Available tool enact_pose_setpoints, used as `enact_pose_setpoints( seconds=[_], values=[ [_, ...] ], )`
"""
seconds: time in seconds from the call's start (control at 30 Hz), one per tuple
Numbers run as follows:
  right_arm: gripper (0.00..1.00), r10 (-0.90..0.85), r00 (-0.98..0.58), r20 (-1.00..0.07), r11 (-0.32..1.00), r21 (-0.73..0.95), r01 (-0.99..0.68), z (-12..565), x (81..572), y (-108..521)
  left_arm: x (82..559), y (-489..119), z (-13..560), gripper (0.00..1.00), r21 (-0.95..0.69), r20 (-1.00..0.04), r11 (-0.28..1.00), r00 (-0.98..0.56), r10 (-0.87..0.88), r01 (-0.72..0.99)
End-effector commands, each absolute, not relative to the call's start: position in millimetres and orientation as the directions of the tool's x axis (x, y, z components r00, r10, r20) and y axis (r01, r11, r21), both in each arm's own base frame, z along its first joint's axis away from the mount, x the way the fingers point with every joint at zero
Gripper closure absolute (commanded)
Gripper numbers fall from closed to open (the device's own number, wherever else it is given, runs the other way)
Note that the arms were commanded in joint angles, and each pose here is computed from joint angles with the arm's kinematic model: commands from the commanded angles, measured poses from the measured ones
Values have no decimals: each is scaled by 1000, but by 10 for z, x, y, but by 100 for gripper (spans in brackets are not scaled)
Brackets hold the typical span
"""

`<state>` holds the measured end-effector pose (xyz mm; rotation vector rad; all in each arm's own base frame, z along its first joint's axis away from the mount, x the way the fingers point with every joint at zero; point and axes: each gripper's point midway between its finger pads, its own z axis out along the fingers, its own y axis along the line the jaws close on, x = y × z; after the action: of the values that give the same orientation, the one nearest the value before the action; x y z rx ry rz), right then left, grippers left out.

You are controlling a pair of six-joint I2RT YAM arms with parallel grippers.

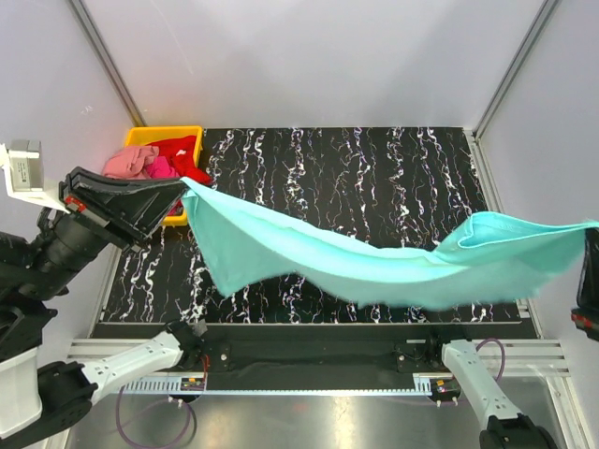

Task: Fold and stack the t-shirts
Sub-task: Flatten the tshirt out

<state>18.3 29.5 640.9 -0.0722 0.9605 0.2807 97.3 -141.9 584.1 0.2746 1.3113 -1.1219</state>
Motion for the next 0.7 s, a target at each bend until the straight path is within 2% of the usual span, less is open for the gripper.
enact_pose_setpoints(
  seconds=[0.0, 0.13, 0.23, 0.27, 0.37, 0.47, 0.5, 0.57, 0.6, 0.63, 0.67],
  values=[
    [100, 205, 506, -838, 966, 89, -243, 6393, 400, 260, 924, -1479, 5940, 100, -399, -863, 456, -157, -481, 796],
    [100, 160, 458, -875, 980, 84, -182, 6307, 812, 205, 1365, -1463, 5726, 100, -413, -891, 624, -151, -429, 664],
    [100, 132, 389, -912, 987, 83, -139, 6067, 1383, 190, 1850, -1389, 5457, 100, -381, -920, 785, -117, -374, 488],
    [100, 125, 327, -937, 988, 88, -127, 5852, 1668, 201, 2021, -1398, 5283, 100, -341, -939, 835, -120, -322, 431],
    [100, 115, 282, -952, 988, 81, -130, 5622, 2207, 259, 2540, -1414, 4918, 100, -217, -975, 943, -112, -194, 251],
    [100, 90, 309, -947, 992, 57, -116, 5704, 2635, 269, 2954, -1485, 4843, 100, -116, -993, 979, -46, -110, 165],
    [100, 87, 270, -959, 992, 57, -115, 5631, 2950, 297, 3073, -1544, 5019, 100, -139, -988, 976, 36, -147, 167],
    [100, 55, 276, -960, 995, 29, -99, 5726, 3187, 290, 3250, -1523, 5148, 100, -109, -987, 982, 99, -126, 156],
    [100, 49, 264, -963, 995, 26, -92, 5674, 3473, 300, 3340, -1515, 5245, 100, -110, -983, 983, 130, -130, 147],
    [100, 41, 270, -962, 996, 17, -89, 5693, 3584, 305, 3552, -1597, 5145, 100, -79, -990, 988, 106, -93, 134],
    [100, 18, 295, -955, 996, -7, -84, 5786, 3649, 303, 3664, -1461, 5318, 100, -89, -985, 992, 137, -101, 93]
  ],
)
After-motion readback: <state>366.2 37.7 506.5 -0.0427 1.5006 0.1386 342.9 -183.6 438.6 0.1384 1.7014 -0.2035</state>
